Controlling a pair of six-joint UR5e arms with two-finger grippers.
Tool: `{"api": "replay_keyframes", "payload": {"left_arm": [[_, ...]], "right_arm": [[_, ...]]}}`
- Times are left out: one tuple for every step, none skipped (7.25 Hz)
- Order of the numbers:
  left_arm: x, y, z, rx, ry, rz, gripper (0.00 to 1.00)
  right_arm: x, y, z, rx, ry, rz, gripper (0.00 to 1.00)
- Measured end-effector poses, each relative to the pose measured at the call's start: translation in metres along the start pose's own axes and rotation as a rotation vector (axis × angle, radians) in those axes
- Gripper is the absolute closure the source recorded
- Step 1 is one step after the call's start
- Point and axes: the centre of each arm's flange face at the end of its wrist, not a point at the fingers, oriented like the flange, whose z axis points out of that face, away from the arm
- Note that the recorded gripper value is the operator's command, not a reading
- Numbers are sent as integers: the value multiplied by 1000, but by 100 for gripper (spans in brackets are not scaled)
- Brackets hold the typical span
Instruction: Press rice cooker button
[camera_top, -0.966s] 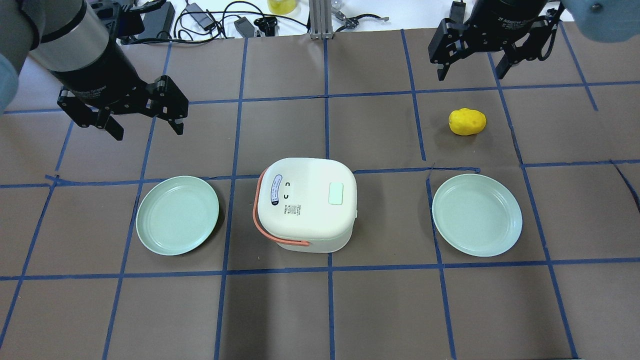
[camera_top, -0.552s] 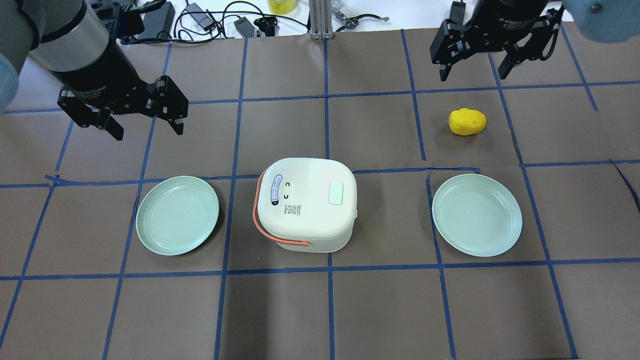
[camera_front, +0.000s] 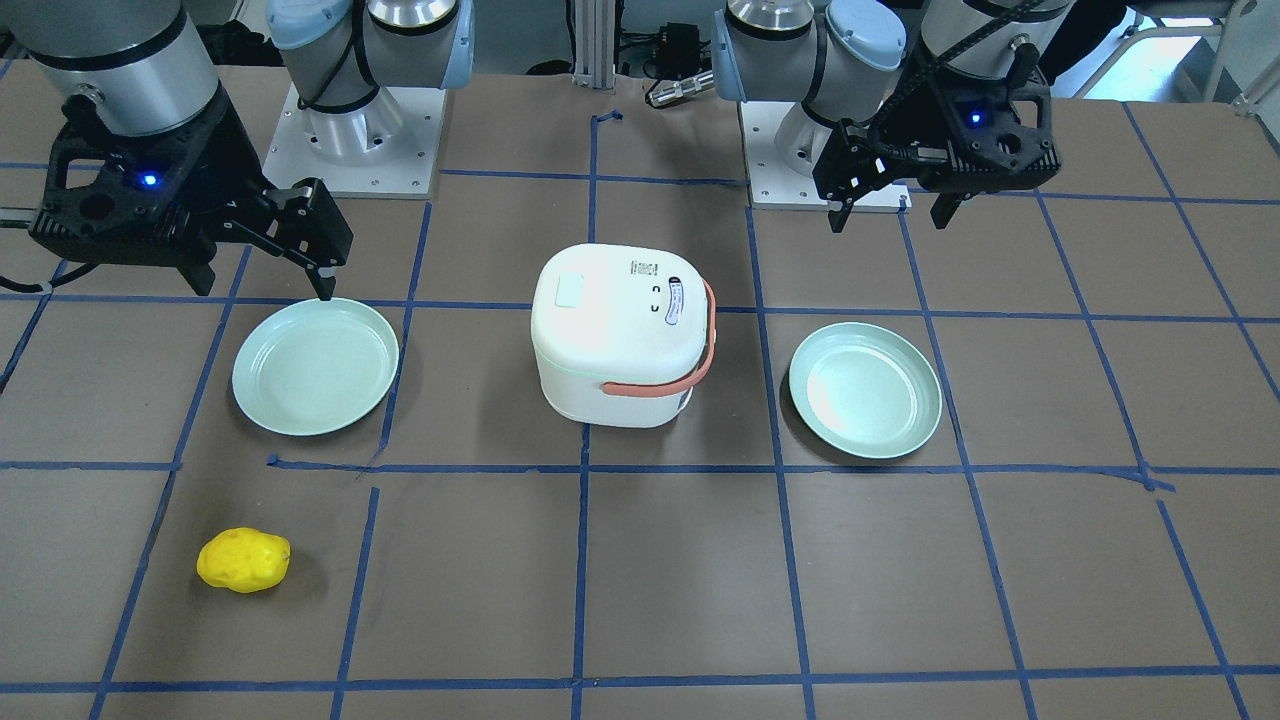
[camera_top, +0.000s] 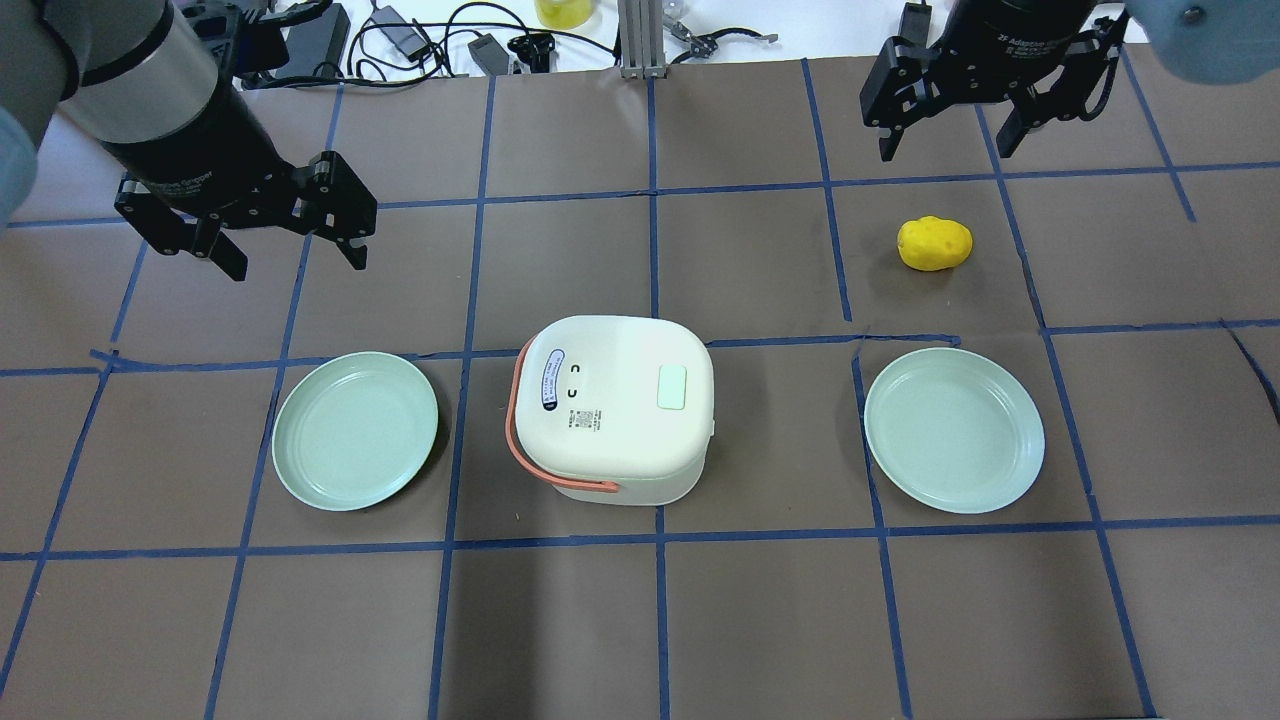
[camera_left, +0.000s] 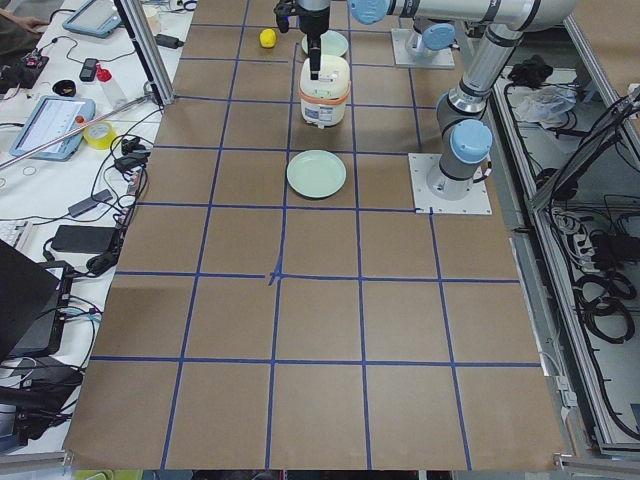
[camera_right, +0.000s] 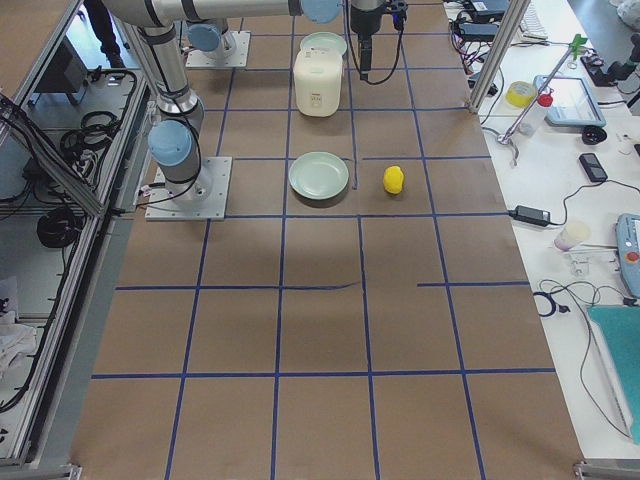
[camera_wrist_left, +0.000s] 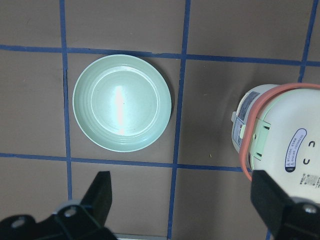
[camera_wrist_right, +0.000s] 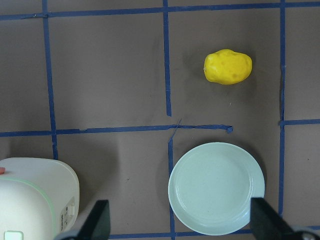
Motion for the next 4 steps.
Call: {"api": "replay_keyframes", "payload": {"left_arm": [[0, 0, 0, 0, 0, 0, 0], [0, 0, 0, 0, 0, -1, 0], [0, 0, 0, 0, 0, -1, 0], [0, 0, 0, 0, 0, 0, 0]], "right_arm": [[0, -1, -1, 10, 0, 0, 2], [0, -1, -3, 18, 0, 0, 24], [0, -2, -3, 22, -1, -1, 68], [-1, -2, -3, 22, -6, 0, 97]]}}
